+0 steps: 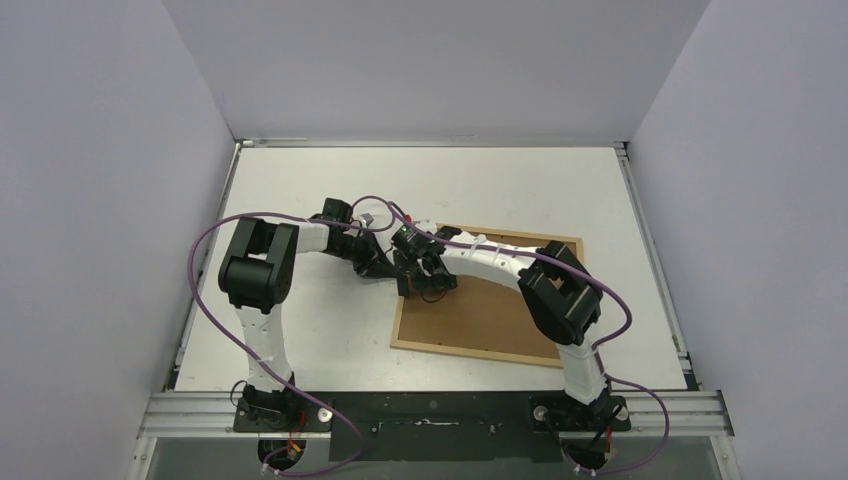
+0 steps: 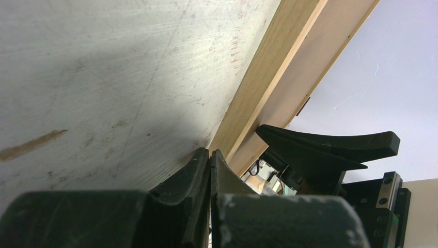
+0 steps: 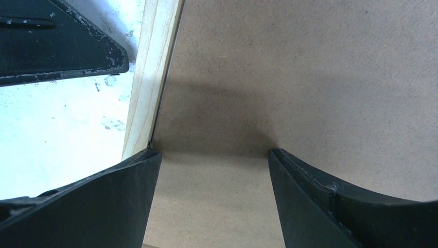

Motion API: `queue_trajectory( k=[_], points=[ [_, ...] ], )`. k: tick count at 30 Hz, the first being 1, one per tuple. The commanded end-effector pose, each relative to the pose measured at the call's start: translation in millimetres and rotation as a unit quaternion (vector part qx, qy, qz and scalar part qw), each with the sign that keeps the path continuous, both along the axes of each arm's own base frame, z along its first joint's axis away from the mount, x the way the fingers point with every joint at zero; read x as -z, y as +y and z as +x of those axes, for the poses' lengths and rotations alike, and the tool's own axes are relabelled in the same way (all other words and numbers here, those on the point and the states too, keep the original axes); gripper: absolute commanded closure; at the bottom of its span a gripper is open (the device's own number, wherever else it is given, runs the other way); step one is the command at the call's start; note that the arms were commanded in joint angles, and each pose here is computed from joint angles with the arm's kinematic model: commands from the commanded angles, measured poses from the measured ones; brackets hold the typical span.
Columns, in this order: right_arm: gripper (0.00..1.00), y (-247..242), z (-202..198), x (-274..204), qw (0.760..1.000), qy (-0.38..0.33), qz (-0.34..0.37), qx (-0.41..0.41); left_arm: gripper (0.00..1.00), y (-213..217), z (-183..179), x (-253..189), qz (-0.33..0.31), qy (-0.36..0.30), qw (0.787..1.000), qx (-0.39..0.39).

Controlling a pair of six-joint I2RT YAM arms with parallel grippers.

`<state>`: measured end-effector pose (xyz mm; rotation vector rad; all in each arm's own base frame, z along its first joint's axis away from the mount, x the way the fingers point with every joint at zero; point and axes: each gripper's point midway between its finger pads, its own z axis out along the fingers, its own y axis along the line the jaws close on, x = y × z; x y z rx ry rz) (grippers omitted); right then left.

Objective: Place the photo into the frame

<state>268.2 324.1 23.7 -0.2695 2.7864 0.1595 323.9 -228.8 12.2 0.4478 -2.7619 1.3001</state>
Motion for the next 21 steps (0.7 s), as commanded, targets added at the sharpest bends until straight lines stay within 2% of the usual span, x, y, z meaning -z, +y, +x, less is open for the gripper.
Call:
queue_trajectory(
  k=[1,6,8,14,21],
  points=[
    [0.25,5.6,-13.7,37.0,1.0,0.022,0.009,0.021,1.0,15.5,-3.4,26.4,0.057,0.003,0.998,0.0],
    [0.48,11.3,10.8,3.5,0.998,-0.029,0.04,0.041,1.0,14.6,-0.6,21.6,0.054,-0.006,0.999,0.0],
    [0.53,12.3,15.9,-4.1,0.997,-0.04,0.04,0.043,1.0,14.3,0.3,20.3,0.053,-0.008,0.999,0.001],
    [0.46,17.3,28.9,-31.4,0.995,-0.067,0.057,0.054,1.0,12.7,0.6,10.7,0.045,-0.018,0.999,0.004],
    [0.44,-2.8,58.9,-53.9,0.986,-0.084,0.061,0.128,0.96,12.2,-4.3,4.4,0.037,-0.021,0.999,0.008]
  ],
)
